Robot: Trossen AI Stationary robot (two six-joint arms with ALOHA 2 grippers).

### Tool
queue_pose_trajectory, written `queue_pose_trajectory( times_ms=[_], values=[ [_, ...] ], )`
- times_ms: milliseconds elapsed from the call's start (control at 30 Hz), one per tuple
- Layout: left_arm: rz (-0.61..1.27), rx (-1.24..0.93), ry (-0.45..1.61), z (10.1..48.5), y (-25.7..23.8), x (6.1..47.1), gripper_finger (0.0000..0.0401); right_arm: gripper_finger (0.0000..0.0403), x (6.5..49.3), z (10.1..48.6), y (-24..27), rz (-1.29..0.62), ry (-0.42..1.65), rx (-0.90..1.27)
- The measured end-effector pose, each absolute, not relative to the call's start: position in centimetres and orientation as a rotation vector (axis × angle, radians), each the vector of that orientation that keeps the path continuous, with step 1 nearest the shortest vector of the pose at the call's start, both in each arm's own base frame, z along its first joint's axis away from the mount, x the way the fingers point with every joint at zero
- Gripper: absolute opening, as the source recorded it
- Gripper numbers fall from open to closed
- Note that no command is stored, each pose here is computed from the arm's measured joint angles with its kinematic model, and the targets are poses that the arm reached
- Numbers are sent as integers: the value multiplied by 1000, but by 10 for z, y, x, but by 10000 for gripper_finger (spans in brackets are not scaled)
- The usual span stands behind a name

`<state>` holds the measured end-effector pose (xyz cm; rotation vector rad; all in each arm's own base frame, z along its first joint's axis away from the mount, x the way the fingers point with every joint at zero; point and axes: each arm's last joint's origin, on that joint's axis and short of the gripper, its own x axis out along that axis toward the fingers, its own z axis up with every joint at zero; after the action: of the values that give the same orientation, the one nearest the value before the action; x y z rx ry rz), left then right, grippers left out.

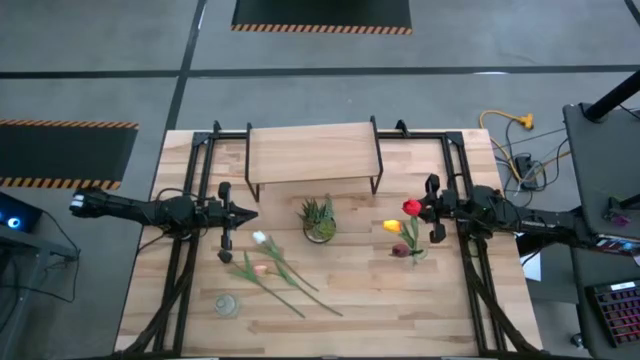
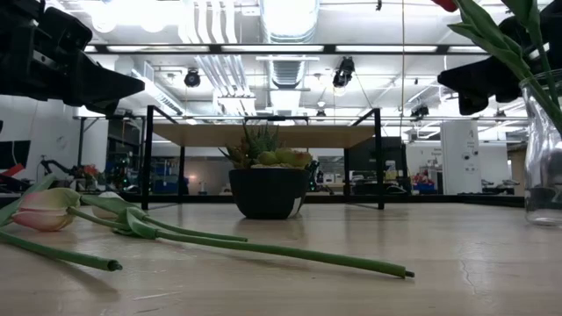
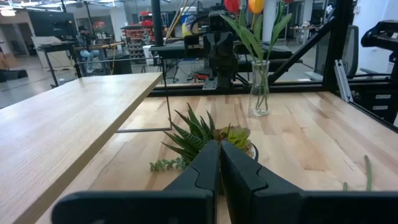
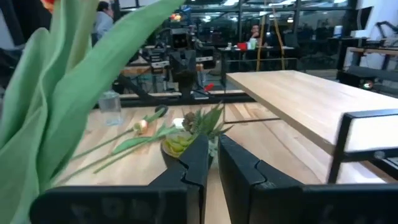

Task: Pick and place flowers into a vace then onto a shelf
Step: Put the white flower into the left transparent vase

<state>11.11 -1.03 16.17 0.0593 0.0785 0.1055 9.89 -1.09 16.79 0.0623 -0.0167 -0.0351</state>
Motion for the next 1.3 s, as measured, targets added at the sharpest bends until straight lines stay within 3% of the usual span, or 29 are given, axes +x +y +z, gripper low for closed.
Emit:
queue_pose_trajectory(
  times_ms=[667,1300],
  values=[
    [106,61,84,161,-10,111,0,28,102,163,-11,-37,39,72],
    [106,61,83,161,-10,111,0,28,102,169,-11,-33,-19,-82]
  ],
)
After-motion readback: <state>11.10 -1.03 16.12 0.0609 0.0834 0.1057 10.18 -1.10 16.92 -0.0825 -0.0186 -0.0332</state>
